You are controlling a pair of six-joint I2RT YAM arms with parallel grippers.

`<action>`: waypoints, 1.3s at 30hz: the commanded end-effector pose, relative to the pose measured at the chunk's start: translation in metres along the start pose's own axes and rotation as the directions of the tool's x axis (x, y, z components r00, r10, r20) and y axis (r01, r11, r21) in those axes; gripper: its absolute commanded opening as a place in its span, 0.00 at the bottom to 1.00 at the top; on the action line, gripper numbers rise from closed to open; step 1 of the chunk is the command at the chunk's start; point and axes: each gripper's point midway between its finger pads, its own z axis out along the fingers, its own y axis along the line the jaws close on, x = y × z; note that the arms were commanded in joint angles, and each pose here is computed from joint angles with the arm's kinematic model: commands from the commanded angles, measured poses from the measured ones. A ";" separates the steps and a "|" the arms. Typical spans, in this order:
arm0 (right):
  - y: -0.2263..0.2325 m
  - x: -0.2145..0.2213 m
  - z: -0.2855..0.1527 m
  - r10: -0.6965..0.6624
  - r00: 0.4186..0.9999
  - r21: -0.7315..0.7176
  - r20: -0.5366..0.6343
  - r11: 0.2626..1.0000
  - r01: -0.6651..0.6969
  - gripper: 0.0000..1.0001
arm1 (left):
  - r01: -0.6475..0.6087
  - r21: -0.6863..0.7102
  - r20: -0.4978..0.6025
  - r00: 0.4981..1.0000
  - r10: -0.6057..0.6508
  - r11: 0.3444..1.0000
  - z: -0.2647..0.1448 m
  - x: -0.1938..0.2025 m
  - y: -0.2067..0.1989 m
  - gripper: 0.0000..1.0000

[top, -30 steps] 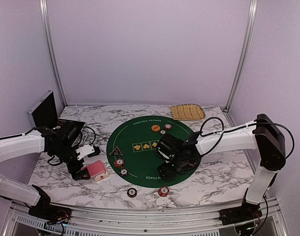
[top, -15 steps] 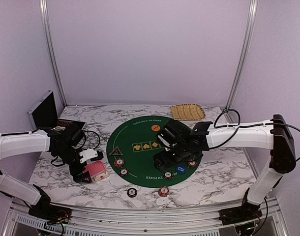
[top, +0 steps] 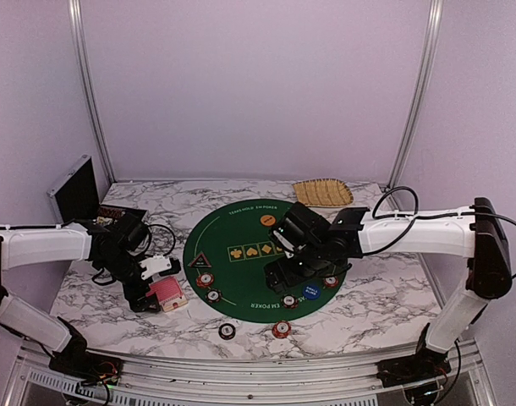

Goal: Distribute texas hold em gaming equipment

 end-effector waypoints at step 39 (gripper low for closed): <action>0.004 -0.020 -0.020 0.019 0.998 -0.025 0.066 1.000 -0.018 0.99 | -0.006 -0.047 -0.106 0.994 0.001 0.999 0.030 0.023 0.010 0.98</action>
